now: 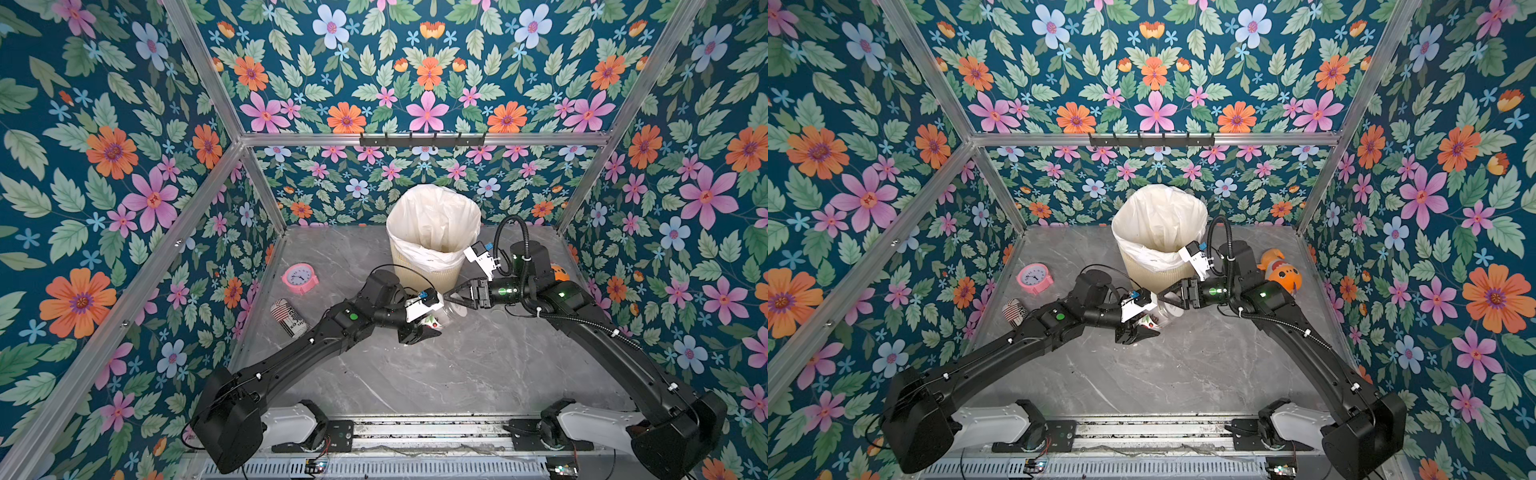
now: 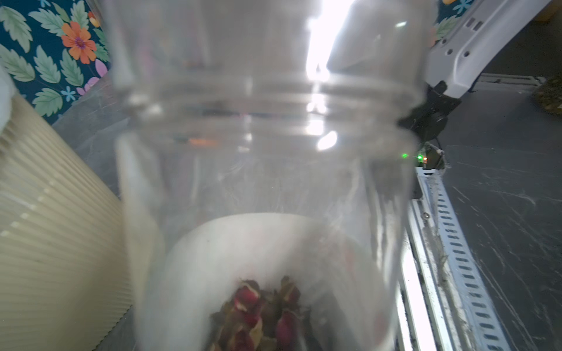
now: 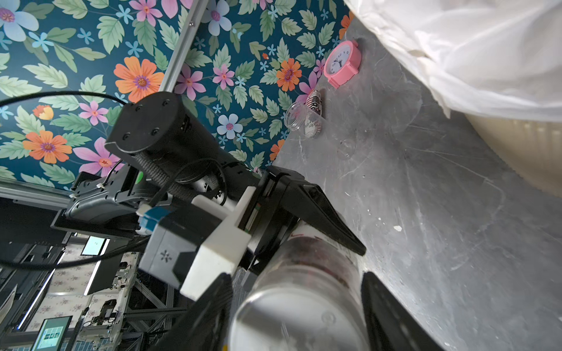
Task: Empty the moldy dried flower tea in the jars
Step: Unscrew the lid from the jar.
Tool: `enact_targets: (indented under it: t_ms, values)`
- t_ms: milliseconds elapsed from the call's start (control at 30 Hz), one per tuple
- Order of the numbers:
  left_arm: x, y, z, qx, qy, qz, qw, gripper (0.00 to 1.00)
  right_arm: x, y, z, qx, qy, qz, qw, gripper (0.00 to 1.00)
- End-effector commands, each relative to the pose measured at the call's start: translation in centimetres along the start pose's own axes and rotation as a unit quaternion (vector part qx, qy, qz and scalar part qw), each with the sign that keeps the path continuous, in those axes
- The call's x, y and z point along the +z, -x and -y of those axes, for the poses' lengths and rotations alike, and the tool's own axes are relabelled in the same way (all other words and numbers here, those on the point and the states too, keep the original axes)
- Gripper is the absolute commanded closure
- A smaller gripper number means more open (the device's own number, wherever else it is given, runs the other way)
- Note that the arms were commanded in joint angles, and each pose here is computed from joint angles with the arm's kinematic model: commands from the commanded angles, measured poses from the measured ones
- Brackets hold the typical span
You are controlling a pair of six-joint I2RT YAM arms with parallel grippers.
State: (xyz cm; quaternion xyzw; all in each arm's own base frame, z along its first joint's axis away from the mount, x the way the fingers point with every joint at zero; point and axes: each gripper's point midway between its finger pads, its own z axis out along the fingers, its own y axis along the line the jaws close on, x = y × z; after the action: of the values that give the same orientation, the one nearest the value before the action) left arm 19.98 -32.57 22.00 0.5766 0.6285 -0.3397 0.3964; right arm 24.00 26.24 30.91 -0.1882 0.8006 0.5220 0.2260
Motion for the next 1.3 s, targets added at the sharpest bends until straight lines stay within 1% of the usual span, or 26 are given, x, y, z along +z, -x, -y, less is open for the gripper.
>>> enact_targets:
  t_ms: [0,100,233,500,633,767,867,967,1067,1167,1267]
  values:
    - [-0.1,0.2,-1.9,0.006,0.054,0.002,0.998,0.41,0.0,0.1,0.4,0.016,-0.017,-0.002,1.000,0.20]
    - [-0.1,0.1,-2.6,0.008,0.080,0.009,0.997,0.41,0.2,0.0,1.4,0.031,-0.040,-0.004,0.999,0.17]
    - [0.0,0.2,-2.4,0.019,0.084,0.012,0.996,0.41,0.8,0.0,3.2,0.057,-0.066,-0.008,0.996,0.15]
    - [-0.1,-0.1,-3.1,0.029,0.114,0.001,0.993,0.42,1.7,0.1,3.4,0.079,-0.046,-0.012,0.996,0.15]
    - [0.0,-0.5,-3.5,0.039,0.136,-0.008,0.990,0.42,2.0,0.3,3.8,0.091,-0.051,-0.015,0.994,0.15]
    - [0.1,-1.3,-4.0,0.043,0.158,-0.025,0.986,0.42,2.2,0.3,3.9,0.094,-0.059,-0.017,0.994,0.17]
    - [0.1,-1.5,-4.2,0.042,0.163,-0.029,0.985,0.43,2.5,0.0,4.0,0.095,-0.061,-0.024,0.993,0.24]
    - [0.1,-1.3,-3.8,0.039,0.153,-0.026,0.987,0.43,2.4,-0.3,3.8,0.088,-0.057,-0.032,0.994,0.30]
    - [0.2,-1.0,-3.2,0.034,0.131,-0.028,0.990,0.43,2.0,-0.8,3.2,0.071,-0.050,-0.040,0.995,0.32]
    - [0.5,-0.6,-1.8,0.023,0.084,-0.028,0.996,0.43,1.6,-1.3,2.4,0.040,-0.037,-0.048,0.997,0.34]
    - [0.7,-0.1,0.2,0.015,0.022,-0.020,0.999,0.42,1.4,-1.4,1.7,0.013,-0.022,-0.049,0.998,0.35]
